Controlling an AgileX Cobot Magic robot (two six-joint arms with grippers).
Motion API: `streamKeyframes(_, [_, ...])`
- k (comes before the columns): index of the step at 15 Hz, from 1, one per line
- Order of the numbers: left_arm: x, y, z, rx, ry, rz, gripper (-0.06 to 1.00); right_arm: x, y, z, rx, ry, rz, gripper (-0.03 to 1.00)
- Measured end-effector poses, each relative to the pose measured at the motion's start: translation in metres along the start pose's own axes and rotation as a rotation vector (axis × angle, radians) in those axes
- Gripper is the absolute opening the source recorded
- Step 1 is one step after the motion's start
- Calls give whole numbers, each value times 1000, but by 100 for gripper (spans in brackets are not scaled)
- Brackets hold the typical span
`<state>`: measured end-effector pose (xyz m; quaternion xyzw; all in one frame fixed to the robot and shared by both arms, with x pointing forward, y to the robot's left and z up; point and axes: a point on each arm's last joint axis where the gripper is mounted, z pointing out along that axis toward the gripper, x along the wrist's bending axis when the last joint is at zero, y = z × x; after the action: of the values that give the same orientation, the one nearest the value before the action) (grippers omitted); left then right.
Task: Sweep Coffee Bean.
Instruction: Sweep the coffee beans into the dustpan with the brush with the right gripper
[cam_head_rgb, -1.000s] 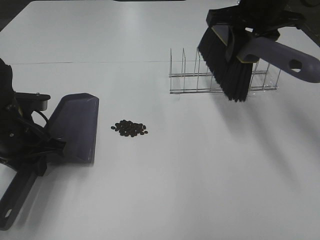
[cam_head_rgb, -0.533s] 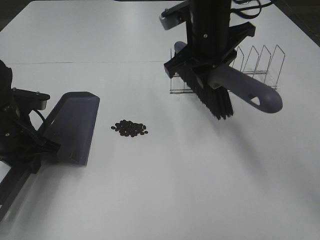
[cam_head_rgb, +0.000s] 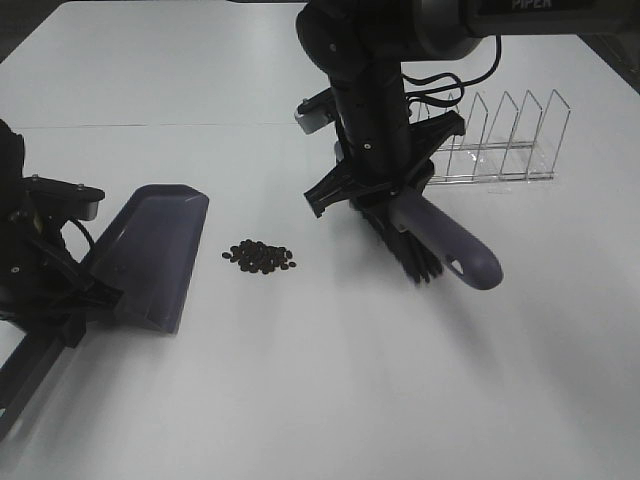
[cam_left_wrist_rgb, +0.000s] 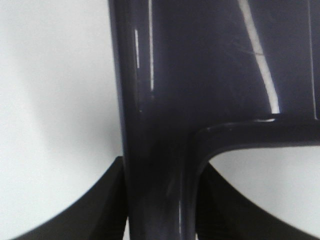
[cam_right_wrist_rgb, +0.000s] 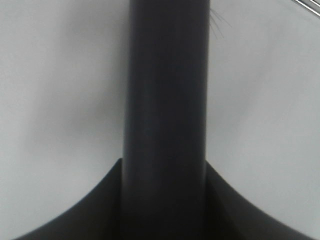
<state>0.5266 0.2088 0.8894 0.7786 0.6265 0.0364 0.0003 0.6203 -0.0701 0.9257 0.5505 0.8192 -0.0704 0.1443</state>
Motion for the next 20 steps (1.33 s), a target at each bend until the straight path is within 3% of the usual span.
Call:
streamKeyframes(5, [1,0,0,2,6,-6,34,10,13,10,-15,12,7,31])
streamKeyframes(9, [5,-1,0,14,54,-7,34,40,11,14,-37,13,-33,30])
streamKeyframes(13, [4,-2,6,36,56,-5,34,47,11,18,-37,24,-21,30])
streamKeyframes(20, [4,-1,7,26,47,-2,34,61,10,22,-9,163,40,30])
